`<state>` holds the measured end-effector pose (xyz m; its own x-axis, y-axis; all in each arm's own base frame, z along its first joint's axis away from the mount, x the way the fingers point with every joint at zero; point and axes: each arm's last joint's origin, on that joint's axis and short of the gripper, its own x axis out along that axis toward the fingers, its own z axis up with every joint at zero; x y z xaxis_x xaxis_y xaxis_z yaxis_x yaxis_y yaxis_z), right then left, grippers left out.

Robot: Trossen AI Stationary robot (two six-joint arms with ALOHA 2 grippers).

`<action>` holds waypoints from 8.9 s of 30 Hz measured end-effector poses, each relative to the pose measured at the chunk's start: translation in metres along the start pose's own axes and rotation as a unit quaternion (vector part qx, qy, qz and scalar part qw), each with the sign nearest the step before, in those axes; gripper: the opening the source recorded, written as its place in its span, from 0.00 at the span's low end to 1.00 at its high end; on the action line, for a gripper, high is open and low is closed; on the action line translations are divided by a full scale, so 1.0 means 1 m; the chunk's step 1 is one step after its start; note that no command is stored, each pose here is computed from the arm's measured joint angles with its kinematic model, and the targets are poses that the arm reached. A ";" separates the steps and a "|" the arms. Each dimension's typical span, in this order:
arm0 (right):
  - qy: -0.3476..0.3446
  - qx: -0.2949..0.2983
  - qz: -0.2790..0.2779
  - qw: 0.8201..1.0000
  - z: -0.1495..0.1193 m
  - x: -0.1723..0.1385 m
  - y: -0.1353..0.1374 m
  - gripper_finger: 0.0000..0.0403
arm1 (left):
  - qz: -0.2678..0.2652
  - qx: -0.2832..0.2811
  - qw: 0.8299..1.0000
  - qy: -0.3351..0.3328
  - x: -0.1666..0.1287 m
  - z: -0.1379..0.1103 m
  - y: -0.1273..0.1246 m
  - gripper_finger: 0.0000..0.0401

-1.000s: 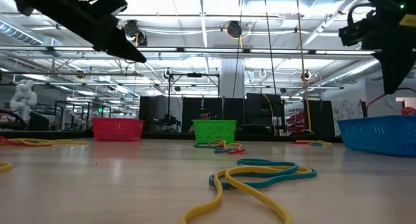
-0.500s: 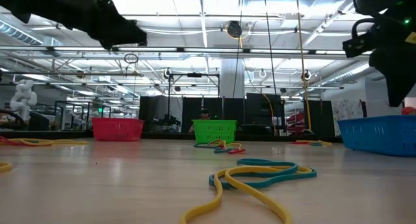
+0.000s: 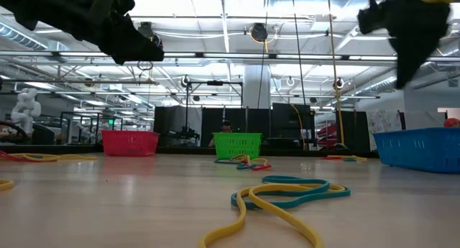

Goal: Sort rubber bands into baskets
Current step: Put the red rubber band into the blue bin

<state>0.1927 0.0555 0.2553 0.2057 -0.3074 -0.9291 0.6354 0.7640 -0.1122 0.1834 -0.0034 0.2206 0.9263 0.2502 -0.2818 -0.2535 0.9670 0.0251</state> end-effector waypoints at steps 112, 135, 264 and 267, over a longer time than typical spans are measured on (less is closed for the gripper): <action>-0.240 0.119 0.216 0.939 0.083 0.026 -0.100 0.00 | -0.030 -0.026 0.998 -0.055 -0.001 0.011 -0.003 0.28; -0.045 0.129 0.138 0.981 0.016 -0.051 -0.060 0.00 | -0.059 -0.024 0.998 -0.016 -0.009 0.028 -0.019 0.28; 0.261 -0.175 0.130 0.940 -0.100 0.023 0.108 0.22 | -0.228 0.079 0.958 0.153 -0.016 0.008 -0.068 0.28; 0.264 -0.186 0.112 0.940 -0.103 0.022 0.105 0.22 | -0.224 0.079 0.959 0.152 -0.016 0.008 -0.068 0.28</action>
<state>0.1875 0.1871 0.1866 -0.1578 0.1338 -0.9784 0.2963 0.9515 0.0823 0.1882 -0.0728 0.2307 0.8018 -0.1955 -0.5647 0.2196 0.9752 -0.0259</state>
